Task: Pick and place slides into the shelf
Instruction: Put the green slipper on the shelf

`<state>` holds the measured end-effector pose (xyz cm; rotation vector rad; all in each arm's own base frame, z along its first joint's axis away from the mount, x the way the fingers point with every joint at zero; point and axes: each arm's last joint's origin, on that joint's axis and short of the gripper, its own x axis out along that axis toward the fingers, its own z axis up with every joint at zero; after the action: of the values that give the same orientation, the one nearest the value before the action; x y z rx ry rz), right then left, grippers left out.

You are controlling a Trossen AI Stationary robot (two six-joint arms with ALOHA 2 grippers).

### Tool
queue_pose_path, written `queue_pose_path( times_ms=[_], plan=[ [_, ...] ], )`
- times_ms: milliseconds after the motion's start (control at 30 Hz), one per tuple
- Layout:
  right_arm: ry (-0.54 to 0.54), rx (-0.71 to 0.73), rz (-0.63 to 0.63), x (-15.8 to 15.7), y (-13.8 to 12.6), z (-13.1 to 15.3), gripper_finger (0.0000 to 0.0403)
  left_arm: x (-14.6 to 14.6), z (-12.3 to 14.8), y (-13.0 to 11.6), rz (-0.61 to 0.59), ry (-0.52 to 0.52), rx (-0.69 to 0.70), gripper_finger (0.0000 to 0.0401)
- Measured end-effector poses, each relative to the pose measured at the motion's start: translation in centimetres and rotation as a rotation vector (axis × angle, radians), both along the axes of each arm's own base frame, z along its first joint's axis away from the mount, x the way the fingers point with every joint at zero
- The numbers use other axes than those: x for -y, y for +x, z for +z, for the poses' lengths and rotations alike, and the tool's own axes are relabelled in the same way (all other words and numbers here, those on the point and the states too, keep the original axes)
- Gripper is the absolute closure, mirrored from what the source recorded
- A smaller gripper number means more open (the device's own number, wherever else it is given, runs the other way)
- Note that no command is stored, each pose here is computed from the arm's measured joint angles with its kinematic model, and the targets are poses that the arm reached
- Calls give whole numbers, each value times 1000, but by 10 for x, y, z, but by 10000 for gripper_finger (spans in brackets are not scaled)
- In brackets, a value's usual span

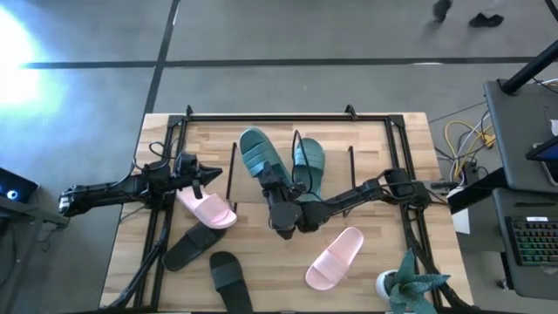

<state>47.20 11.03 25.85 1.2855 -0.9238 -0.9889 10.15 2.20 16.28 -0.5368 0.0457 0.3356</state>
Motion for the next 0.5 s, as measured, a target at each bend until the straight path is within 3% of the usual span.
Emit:
queue_pose_path(
  times_ms=[133, 500],
  plan=[
    [2, 11, 41, -1, 1, -2, 390, 0, 0, 0, 0, 0, 0, 389],
    [-12, -34, 11, -2, 0, -3, 376, 0, 0, 0, -1, 0, 0, 389]
  ],
)
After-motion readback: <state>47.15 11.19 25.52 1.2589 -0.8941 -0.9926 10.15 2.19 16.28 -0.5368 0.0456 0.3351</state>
